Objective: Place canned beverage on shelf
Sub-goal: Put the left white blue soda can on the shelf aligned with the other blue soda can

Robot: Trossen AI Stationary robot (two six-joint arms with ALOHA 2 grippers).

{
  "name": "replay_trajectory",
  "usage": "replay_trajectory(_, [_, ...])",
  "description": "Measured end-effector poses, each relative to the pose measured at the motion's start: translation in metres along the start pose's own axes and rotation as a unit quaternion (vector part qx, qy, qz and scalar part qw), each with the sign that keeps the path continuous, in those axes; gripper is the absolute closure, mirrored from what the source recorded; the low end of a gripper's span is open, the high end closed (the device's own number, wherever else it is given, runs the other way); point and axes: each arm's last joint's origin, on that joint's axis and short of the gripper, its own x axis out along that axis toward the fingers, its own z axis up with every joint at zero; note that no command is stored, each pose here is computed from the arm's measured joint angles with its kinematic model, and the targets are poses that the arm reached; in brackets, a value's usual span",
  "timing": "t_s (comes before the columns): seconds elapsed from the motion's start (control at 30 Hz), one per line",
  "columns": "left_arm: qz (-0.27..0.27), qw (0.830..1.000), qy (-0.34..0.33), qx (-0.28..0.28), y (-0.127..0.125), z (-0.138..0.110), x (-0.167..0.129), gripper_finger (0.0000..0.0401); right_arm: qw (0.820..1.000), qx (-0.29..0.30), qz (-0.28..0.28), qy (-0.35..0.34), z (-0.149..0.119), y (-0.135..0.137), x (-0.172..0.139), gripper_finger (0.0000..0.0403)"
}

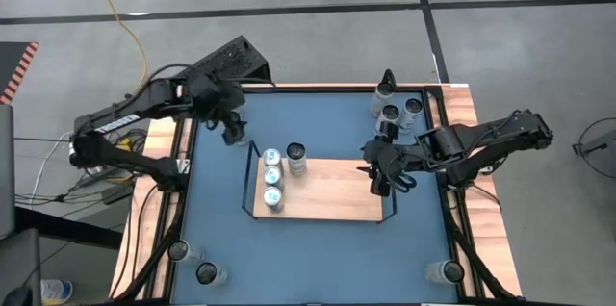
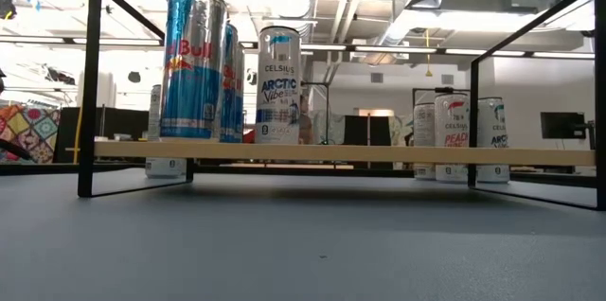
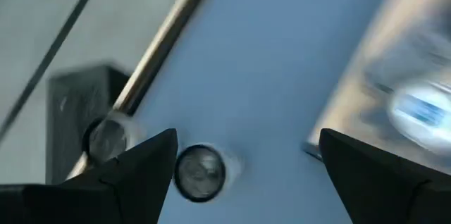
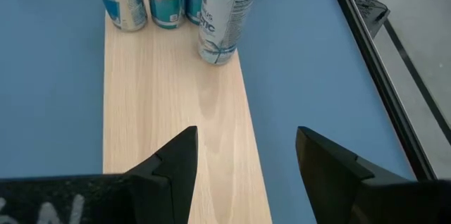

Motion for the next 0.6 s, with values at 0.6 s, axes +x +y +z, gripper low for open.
replay_trajectory(0.6, [0.093, 0.971, 0.090, -0.199, 0.031, -0.037, 0.066, 0.0069, 1.000, 0.014, -0.002, -0.014, 0.004, -0.002, 0.001, 0.0184])
